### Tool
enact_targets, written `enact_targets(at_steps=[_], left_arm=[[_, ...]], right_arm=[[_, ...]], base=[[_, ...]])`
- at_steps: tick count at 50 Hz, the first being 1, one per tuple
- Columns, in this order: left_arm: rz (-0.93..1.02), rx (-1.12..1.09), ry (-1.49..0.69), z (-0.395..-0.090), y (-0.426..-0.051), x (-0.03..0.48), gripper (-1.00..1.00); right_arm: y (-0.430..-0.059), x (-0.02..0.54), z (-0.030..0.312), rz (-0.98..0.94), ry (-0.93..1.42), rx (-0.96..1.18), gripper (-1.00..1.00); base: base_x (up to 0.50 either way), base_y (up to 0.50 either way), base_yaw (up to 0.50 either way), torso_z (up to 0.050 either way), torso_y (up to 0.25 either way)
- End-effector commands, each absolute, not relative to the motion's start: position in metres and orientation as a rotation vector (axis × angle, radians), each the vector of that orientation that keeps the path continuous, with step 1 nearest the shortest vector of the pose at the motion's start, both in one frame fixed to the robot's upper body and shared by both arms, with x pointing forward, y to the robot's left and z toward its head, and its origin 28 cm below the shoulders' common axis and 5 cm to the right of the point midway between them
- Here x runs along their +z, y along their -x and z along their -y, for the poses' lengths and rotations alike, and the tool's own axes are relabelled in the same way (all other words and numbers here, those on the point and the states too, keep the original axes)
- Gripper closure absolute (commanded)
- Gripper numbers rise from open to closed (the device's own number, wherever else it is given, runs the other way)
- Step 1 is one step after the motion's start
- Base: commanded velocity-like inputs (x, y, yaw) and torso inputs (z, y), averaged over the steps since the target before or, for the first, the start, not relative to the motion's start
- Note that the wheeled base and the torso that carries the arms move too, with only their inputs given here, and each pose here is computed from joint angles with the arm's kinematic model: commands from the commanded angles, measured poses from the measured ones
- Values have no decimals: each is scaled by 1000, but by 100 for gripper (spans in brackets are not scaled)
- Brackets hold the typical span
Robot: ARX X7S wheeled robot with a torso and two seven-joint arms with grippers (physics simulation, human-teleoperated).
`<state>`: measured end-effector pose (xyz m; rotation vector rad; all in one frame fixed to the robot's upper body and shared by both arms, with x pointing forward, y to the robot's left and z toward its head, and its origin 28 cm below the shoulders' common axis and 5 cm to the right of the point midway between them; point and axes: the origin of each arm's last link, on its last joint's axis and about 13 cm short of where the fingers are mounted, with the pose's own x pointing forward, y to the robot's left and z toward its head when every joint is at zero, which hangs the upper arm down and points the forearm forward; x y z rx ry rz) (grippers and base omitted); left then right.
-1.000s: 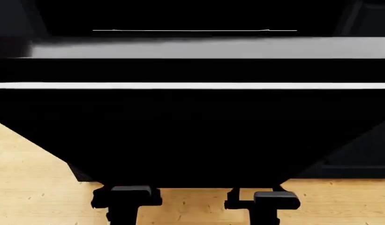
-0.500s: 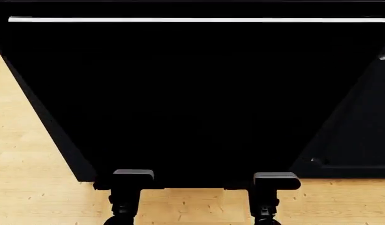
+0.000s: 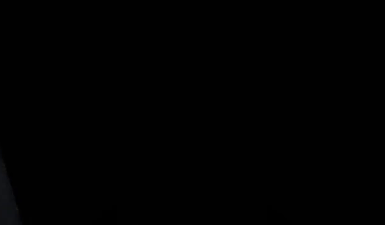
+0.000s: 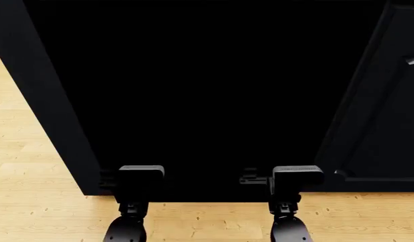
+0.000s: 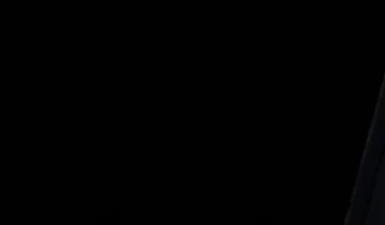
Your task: Close the dishwasher door
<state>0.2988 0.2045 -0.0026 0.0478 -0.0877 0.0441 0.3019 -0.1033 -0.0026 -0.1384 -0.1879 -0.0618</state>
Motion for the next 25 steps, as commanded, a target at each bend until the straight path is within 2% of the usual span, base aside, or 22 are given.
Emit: enact_targets(at_steps=[1, 25], left_arm=[[103, 48, -38, -203, -303, 12, -100], [126, 49, -37, -202, -308, 24, -100]], right_arm=[[-310, 12, 103, 208, 141, -63, -100], [-318, 19, 108, 216, 159, -75, -100]], base=[[0, 0, 0, 0, 0], [0, 0, 0, 0, 0]])
